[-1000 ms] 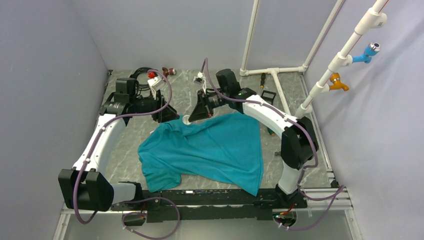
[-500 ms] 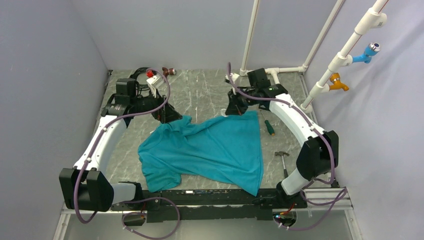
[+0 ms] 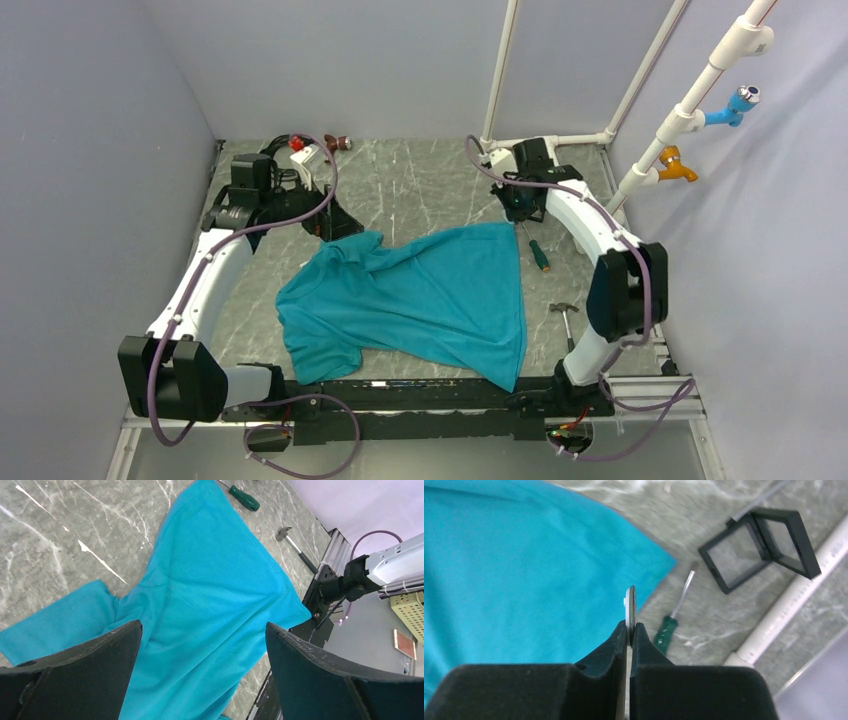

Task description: Remove the brooch from the garment

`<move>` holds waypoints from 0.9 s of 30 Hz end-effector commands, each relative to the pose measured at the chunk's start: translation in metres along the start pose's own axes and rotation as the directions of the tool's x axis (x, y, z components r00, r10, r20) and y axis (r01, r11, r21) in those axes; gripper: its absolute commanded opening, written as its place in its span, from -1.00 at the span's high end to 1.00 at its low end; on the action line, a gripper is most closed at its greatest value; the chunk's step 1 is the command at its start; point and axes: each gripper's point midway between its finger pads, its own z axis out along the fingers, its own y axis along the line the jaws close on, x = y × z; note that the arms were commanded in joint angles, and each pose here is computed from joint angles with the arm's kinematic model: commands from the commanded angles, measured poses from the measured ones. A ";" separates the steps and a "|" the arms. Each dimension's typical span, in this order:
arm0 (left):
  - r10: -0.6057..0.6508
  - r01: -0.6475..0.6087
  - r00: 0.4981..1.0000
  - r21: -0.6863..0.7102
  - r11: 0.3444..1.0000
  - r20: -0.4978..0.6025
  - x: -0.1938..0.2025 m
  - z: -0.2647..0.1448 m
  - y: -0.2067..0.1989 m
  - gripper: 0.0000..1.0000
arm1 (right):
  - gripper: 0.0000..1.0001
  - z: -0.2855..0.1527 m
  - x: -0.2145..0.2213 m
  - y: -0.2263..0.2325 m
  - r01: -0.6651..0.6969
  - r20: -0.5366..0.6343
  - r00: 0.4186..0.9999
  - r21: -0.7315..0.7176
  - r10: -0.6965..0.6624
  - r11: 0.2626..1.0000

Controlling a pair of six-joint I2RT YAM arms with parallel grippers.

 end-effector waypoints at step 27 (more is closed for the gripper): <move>0.037 -0.037 0.999 -0.005 0.999 0.023 -0.019 -0.006 -0.006 -0.99 | 1.00 0.073 0.023 -0.135 0.229 -0.251 0.961 0.470 -0.120 0.852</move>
